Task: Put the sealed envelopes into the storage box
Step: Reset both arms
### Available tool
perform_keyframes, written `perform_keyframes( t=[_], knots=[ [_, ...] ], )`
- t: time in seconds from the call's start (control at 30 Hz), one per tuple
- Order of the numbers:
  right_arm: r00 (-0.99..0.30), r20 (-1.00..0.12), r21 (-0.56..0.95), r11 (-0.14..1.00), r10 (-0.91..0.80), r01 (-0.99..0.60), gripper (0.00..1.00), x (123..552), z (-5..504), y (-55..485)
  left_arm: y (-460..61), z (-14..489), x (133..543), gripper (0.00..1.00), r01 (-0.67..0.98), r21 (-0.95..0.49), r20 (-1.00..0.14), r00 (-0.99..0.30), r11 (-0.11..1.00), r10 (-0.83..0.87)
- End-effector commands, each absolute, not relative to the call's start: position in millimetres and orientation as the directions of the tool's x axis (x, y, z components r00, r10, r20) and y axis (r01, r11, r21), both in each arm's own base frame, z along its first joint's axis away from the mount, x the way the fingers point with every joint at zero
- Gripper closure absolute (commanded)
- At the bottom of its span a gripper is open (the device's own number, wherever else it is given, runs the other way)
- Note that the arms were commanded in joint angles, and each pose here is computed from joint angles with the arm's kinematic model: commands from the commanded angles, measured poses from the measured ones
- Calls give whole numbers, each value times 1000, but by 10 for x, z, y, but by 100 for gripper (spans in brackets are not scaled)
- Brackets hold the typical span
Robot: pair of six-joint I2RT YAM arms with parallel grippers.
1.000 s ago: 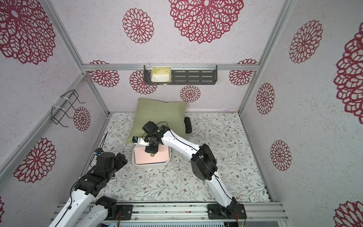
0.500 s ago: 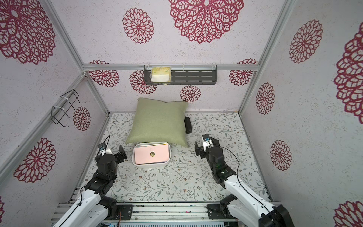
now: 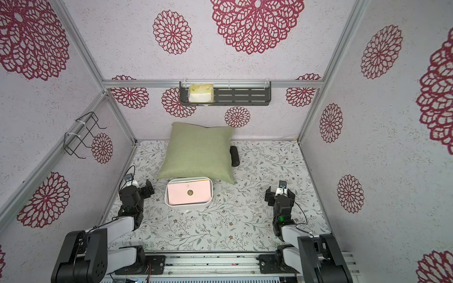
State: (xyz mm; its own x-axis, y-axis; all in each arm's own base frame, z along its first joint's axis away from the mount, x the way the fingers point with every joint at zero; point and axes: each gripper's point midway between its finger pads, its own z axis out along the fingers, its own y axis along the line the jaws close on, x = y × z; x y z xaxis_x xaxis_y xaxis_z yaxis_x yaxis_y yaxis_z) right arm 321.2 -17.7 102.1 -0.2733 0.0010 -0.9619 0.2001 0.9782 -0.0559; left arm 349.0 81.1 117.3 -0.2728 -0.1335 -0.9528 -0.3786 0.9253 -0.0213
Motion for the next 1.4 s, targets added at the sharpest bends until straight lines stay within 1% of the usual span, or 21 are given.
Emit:
perform_keyframes(
  t=[0.0, 0.03, 0.1, 0.13, 0.17, 0.2, 0.23, 0.27, 0.3, 0.33, 0.37, 0.4, 0.47, 0.57, 1.37],
  knots=[
    [1, -1000, 11, 980, 11, 200, 6, 3346, 1614, -234, 708, 1492, 3712, 3, -262, -58, -988, -123, 963, -93],
    [9, -999, 45, 981, 44, 191, 6, 3387, 1612, -250, 711, 1401, 3743, 2, -252, -65, -988, -117, 966, -97],
    [10, -998, 60, 988, 60, 141, 6, 3445, 1501, -206, 723, 1312, 3859, 2, -220, -75, -992, -86, 973, -96],
    [15, -999, 54, 991, 53, 125, 7, 3448, 1444, -181, 731, 1269, 3878, 2, -219, -83, -985, -129, 972, -113],
    [45, -998, 38, 994, 33, 102, 5, 3437, 1480, -128, 740, 1202, 3897, 3, -227, -85, -970, -202, 970, -132],
    [-16, -1000, 25, 997, 26, 78, 5, 3487, 1407, -82, 731, 1199, 3951, 3, -221, -81, -966, -224, 972, -131],
    [-24, -999, 25, 996, 27, 90, 7, 3562, 1400, -100, 712, 1210, 4009, 2, -202, -77, -970, -212, 976, -120],
    [-35, -999, 25, 995, 29, 95, 3, 3613, 1375, -104, 720, 1181, 4060, 2, -199, -71, -966, -231, 977, -118],
    [-89, -995, 26, 994, 35, 105, 3, 3685, 1313, -115, 710, 1165, 4056, 2, -201, -81, -957, -259, 976, -133],
    [-70, -997, 12, 994, 20, 106, 1, 3693, 1335, -94, 734, 1165, 4049, 2, -214, -79, -955, -263, 974, -136],
    [-95, -995, 5, 994, 16, 112, 1, 3707, 1299, -92, 760, 1185, 4067, 2, -227, -77, -961, -242, 971, -132],
    [-83, -996, 5, 994, 14, 111, 1, 3697, 1311, -92, 758, 1183, 4063, 3, -230, -68, -964, -235, 971, -123],
    [-86, -996, 5, 994, 14, 110, 1, 3696, 1314, -90, 747, 1175, 4049, 3, -232, -77, -959, -250, 970, -136],
    [-67, -998, 3, 994, 11, 107, 1, 3673, 1345, -79, 745, 1197, 4053, 3, -233, -65, -964, -235, 970, -121],
    [-94, -996, -17, 994, -7, 109, 1, 3713, 1306, -46, 738, 1190, 4050, 2, -235, -60, -964, -239, 970, -117]
  ],
)
